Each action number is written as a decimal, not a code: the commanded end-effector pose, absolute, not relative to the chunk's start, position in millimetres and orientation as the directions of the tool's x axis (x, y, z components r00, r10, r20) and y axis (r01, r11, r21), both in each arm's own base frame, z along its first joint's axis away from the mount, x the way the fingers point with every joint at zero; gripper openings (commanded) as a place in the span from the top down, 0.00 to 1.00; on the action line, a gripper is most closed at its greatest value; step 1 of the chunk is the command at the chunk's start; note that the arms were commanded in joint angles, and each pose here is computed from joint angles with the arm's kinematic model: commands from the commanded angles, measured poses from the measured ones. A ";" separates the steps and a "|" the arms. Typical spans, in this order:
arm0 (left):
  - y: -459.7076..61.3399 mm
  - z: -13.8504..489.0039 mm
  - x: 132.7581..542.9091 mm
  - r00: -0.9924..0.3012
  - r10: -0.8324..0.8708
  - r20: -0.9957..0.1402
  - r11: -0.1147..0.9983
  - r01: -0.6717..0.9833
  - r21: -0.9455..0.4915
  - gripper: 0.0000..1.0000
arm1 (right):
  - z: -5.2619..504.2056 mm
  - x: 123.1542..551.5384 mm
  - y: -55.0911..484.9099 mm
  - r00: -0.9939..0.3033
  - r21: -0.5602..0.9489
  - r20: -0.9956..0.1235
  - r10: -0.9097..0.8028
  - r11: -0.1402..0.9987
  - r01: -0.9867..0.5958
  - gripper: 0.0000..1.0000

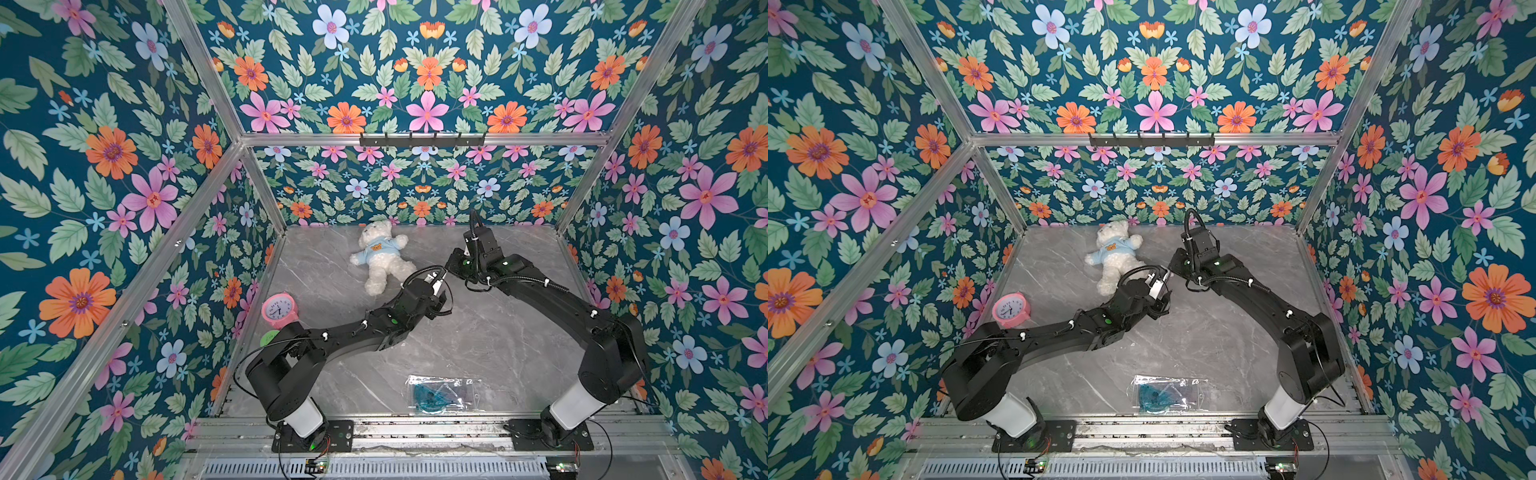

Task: Open the ruler set and take out the ruler
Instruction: Pick up the ruler set bag from the center of the board.

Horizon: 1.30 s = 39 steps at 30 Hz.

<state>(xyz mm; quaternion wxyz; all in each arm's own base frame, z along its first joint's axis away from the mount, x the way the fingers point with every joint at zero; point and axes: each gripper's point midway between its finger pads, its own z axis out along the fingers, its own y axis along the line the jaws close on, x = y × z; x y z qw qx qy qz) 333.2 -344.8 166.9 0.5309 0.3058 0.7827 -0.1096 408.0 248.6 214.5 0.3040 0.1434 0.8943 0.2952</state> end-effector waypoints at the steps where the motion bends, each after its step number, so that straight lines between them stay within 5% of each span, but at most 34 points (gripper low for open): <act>1: -346.9 169.3 340.3 -0.242 0.352 -0.904 0.802 0.576 0.158 0.38 | 216.6 390.6 273.8 -0.833 0.664 -0.408 0.373 0.748 0.010 1.00; 14: -333.9 173.4 353.4 -0.242 0.317 -0.917 0.863 0.474 0.173 0.38 | 211.8 386.1 279.8 -0.847 0.678 -0.386 0.364 0.735 0.007 1.00; 22: -325.3 180.8 359.5 -0.231 0.296 -0.927 0.892 0.415 0.181 0.60 | 204.7 385.1 281.2 -0.857 0.678 -0.366 0.362 0.735 0.021 1.00; 29: -321.5 181.3 360.6 -0.230 0.284 -0.931 0.902 0.393 0.178 0.89 | 204.6 385.2 281.2 -0.857 0.680 -0.364 0.364 0.733 0.023 1.00; 39: -319.5 183.5 360.8 -0.229 0.259 -0.939 0.912 0.379 0.159 1.00 | 206.5 384.2 285.1 -0.862 0.695 -0.353 0.363 0.718 0.018 0.93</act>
